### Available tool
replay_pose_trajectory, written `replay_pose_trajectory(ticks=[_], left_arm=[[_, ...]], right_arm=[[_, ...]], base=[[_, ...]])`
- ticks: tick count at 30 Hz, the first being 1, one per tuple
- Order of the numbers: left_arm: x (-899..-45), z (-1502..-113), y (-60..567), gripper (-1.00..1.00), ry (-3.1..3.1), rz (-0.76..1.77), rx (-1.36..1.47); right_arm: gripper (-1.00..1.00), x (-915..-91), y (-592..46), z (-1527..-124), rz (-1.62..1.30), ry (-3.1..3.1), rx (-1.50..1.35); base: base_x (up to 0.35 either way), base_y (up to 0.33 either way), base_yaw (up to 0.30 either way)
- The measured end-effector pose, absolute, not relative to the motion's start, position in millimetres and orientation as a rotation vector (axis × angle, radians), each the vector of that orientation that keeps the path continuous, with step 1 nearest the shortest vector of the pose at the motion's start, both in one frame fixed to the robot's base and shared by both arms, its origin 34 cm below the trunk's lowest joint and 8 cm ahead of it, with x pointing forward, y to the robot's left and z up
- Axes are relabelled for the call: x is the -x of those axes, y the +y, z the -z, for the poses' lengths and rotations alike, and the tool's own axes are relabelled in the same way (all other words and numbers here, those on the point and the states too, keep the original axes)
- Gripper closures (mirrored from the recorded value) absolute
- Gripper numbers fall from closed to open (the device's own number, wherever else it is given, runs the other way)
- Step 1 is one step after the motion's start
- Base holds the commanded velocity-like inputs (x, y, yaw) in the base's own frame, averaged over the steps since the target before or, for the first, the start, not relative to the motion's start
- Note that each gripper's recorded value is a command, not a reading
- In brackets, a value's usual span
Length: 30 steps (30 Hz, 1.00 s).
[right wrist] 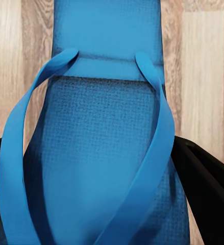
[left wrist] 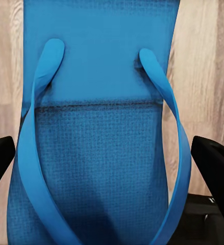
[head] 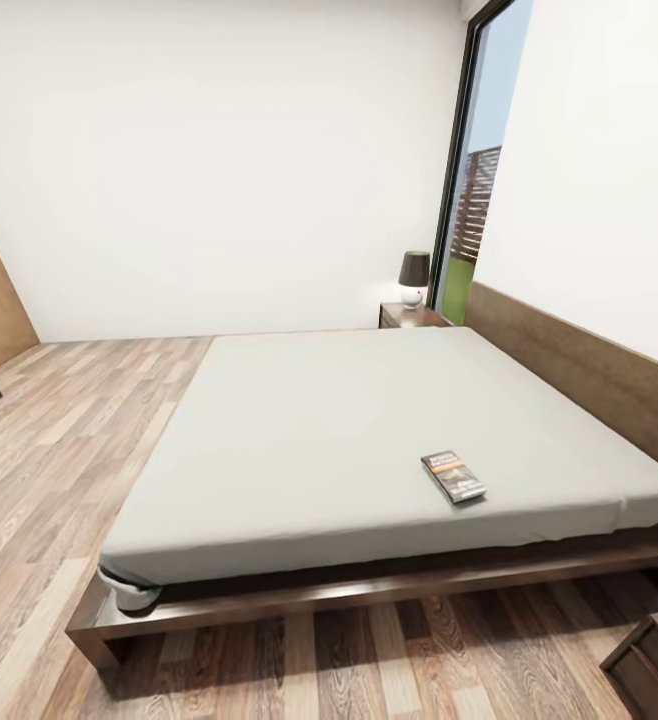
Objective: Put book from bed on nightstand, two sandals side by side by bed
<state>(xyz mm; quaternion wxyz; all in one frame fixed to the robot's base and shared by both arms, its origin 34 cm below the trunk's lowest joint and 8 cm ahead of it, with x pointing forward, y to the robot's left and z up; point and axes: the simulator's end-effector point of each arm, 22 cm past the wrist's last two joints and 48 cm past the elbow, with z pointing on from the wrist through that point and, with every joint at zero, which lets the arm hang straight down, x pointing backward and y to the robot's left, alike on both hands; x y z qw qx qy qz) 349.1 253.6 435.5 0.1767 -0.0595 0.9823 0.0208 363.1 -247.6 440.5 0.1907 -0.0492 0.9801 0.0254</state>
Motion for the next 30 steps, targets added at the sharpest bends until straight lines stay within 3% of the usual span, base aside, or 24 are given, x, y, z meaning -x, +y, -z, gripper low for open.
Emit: replay_pose_trajectory(ticks=[30], left_arm=[[-345.0, -380.7, 253.6, 1.0, 2.775, -0.059, 0.167]], right_arm=[[1.0, -358.2, -247.0, -385.4, -0.072, 2.752, 0.147]], base=[[0.0, 0.0, 0.0]])
